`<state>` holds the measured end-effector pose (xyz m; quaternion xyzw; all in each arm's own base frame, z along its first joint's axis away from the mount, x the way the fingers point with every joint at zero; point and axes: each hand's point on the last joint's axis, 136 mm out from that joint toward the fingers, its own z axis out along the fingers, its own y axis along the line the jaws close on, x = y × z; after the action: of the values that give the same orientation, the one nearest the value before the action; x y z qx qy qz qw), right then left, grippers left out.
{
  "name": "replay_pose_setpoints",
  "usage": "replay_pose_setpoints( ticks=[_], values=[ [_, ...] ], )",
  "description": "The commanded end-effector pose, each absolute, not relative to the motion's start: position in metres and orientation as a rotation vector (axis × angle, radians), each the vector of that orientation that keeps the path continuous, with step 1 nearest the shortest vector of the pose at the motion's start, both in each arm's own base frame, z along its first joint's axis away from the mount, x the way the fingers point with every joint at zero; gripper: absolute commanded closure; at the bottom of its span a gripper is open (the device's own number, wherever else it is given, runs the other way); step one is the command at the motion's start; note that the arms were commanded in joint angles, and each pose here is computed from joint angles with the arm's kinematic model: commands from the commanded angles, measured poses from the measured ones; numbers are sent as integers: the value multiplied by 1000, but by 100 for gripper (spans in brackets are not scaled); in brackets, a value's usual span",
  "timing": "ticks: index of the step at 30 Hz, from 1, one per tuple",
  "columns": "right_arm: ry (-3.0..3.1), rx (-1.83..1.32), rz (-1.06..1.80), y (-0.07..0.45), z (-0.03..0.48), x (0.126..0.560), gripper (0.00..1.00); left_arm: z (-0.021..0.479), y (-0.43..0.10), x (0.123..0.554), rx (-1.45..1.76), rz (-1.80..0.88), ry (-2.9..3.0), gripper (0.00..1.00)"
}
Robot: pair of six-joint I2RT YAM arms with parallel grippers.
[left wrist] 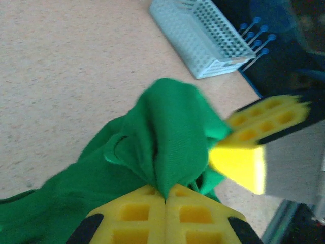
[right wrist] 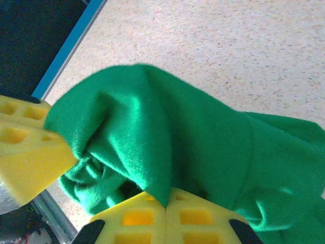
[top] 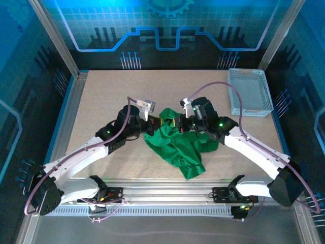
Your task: Fold the inside-out t-shirt
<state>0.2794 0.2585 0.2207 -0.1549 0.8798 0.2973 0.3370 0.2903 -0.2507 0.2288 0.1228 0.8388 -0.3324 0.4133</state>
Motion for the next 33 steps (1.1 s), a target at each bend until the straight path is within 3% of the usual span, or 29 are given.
replay_pose_setpoints(
  ticks=[1, 7, 10, 13, 17, 24, 33],
  values=[
    [2218, -468, 697, 244, 252, 271, 100, 226, -225, 307, 214, -708, 2129, 100],
    [2141, -596, 842, 248, 271, 249, 100, 211, -200, 321, 112, -635, 2179, 97],
    [2096, -603, 916, 253, 278, 246, 100, 200, -192, 327, 85, -542, 2237, 72],
    [2083, -562, 928, 254, 282, 252, 100, 201, -186, 323, 95, -448, 2266, 65],
    [2049, -546, 933, 257, 291, 259, 100, 238, -200, 296, 223, -437, 2096, 46],
    [2034, -592, 947, 266, 297, 261, 100, 261, -236, 264, 400, -526, 1992, 32],
    [1980, -679, 993, 276, 304, 243, 100, 234, -253, 287, 411, -442, 2097, 33]
  ],
)
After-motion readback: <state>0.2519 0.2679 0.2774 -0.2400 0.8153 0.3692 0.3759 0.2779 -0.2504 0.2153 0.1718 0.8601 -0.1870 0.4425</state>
